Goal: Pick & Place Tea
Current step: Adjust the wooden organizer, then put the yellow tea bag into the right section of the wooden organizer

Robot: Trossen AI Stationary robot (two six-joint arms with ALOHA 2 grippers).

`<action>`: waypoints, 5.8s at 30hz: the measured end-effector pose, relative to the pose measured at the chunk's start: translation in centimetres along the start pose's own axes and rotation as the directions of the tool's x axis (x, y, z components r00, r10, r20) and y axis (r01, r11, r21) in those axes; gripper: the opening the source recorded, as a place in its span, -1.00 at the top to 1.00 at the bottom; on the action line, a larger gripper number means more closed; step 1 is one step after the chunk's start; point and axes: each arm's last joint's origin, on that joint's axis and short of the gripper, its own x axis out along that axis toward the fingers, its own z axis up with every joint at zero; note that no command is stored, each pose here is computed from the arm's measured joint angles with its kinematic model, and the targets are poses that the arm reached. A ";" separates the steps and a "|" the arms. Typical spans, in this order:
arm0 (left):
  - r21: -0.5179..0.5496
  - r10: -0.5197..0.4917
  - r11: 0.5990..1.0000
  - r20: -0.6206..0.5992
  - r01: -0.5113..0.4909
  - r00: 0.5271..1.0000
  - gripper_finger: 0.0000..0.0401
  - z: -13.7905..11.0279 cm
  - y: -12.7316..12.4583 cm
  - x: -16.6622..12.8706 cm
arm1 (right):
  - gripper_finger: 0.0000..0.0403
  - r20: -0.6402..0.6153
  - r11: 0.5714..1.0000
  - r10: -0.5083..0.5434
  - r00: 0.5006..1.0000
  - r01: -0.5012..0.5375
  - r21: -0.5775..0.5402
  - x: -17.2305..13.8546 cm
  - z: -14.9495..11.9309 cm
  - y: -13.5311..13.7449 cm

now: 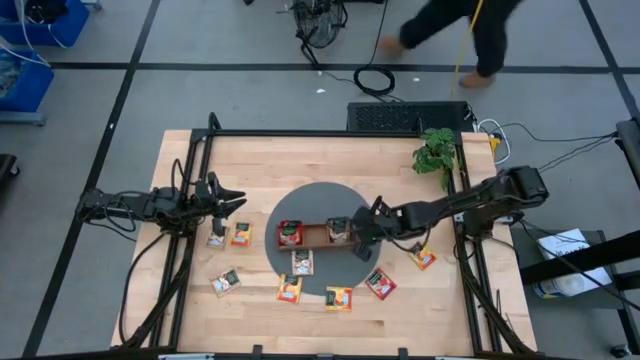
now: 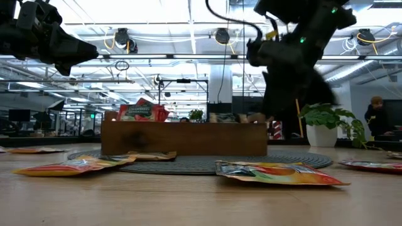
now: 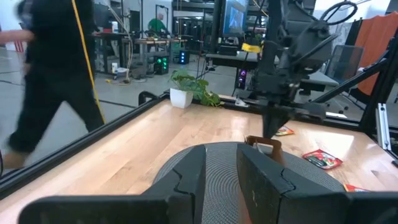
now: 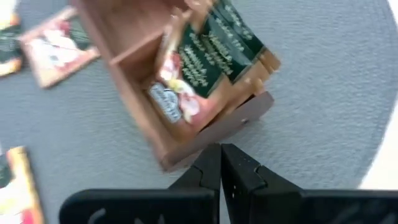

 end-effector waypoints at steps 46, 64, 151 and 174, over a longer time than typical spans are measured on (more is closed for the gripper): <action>0.000 0.000 1.000 0.000 0.000 1.000 0.54 0.0 0.0 0.0 | 1.00 0.412 0.851 0.320 0.853 -0.068 -0.521 -5.8 -5.5 4.0; 0.000 0.000 1.000 -0.001 0.000 1.000 0.54 0.0 0.0 0.0 | 1.00 0.541 0.780 0.523 0.659 -0.114 -0.615 -6.9 -8.2 -2.2; 0.034 0.104 0.414 -0.994 -0.910 0.010 -0.60 -6.0 -17.7 26.2 | 1.00 0.814 0.869 0.470 0.342 -0.017 -0.494 -9.6 -10.5 -8.5; 0.061 0.109 0.432 -0.994 -0.900 -0.016 -0.54 -6.4 -18.2 25.7 | 1.00 0.818 0.870 0.470 0.330 -0.017 -0.493 -9.7 -10.4 -8.5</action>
